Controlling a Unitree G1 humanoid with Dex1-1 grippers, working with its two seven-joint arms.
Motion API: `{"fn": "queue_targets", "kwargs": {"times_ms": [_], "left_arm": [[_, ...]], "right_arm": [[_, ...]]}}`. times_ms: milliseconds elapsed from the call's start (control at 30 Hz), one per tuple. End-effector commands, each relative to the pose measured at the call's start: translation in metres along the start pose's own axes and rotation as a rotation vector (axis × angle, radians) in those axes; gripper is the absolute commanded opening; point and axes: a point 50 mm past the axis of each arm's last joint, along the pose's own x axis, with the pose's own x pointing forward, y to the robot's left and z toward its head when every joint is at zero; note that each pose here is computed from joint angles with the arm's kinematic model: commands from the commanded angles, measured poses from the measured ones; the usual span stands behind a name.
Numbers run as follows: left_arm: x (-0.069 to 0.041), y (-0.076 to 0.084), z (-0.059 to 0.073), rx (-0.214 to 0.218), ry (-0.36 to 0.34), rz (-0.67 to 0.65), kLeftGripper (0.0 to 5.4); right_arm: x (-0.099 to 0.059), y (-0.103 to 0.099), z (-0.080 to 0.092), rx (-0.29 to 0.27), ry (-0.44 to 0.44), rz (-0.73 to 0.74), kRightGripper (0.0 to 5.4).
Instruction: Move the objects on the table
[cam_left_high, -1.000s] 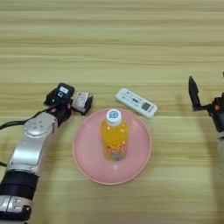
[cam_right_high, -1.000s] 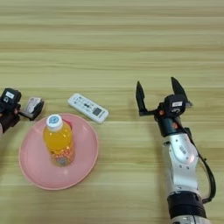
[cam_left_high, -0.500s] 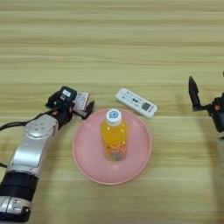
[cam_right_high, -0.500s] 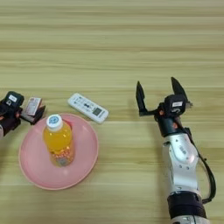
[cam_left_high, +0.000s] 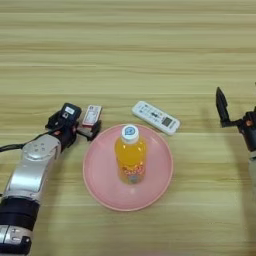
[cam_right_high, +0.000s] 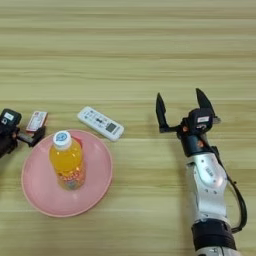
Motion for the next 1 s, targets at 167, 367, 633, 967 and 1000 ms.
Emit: {"fn": "queue_targets", "kwargs": {"times_ms": [167,367,633,967,1000], "left_arm": [[-0.001,0.006,-0.007,0.004,0.041,0.0,5.39],[-0.001,0.004,-0.009,0.004,0.045,-0.023,5.15],[0.001,-0.006,-0.005,-0.058,0.01,-0.097,4.28],[0.005,-0.011,-0.002,-0.086,-0.012,-0.132,3.13],[0.005,-0.012,-0.002,-0.087,-0.012,-0.132,3.02]], "right_arm": [[-0.001,-0.002,0.001,0.003,0.004,0.002,5.4],[-0.001,-0.002,0.002,0.004,0.003,0.002,5.4],[0.0,-0.004,0.001,0.005,0.007,0.002,5.4],[0.001,-0.006,-0.002,0.005,0.013,0.0,5.4],[0.001,-0.006,-0.002,0.005,0.014,0.0,5.4]]}}
